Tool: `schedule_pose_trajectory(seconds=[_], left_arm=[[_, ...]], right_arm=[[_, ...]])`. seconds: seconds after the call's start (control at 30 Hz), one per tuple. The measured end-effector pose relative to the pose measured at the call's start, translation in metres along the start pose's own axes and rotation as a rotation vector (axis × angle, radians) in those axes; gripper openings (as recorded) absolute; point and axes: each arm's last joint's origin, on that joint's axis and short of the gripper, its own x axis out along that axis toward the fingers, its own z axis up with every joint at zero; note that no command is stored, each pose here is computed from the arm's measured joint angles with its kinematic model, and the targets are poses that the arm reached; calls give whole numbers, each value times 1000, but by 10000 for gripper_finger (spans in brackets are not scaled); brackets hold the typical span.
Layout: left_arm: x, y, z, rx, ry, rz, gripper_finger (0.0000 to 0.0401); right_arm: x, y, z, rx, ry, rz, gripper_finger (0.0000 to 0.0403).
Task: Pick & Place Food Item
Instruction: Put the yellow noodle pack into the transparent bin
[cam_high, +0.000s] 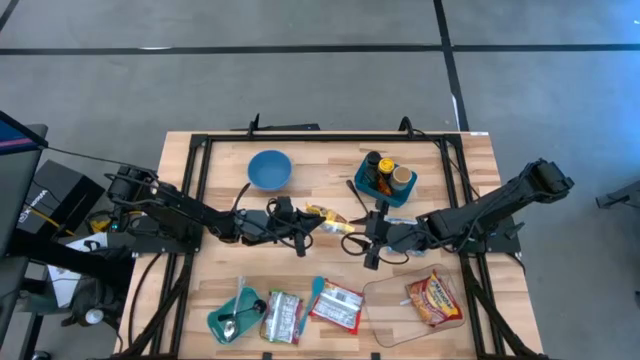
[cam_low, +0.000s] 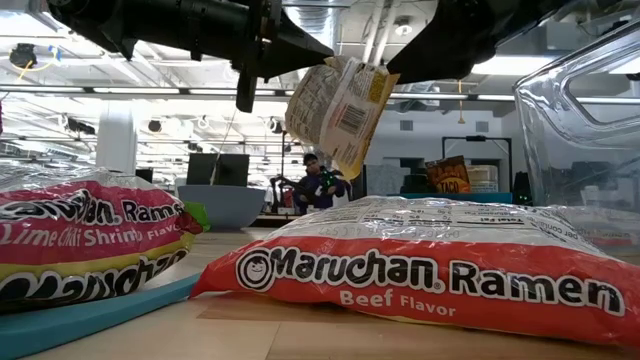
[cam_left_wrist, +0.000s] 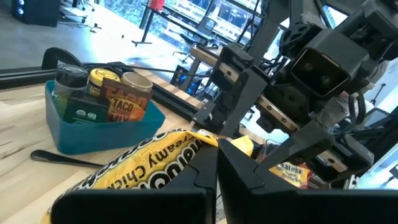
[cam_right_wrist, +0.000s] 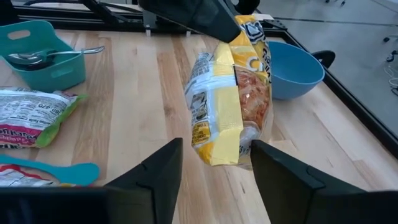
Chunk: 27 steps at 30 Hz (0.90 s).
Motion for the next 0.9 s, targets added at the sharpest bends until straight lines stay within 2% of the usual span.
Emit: schedule_pose_trajectory(seconds=[0.5, 0.9], left_arm=[[0, 0, 0, -2, -1, -2, 0], [0, 0, 0, -2, -1, -2, 0]], right_arm=[[4, -7, 2, 35, -2, -27, 173], [4, -7, 2, 36, -3, -26, 84]])
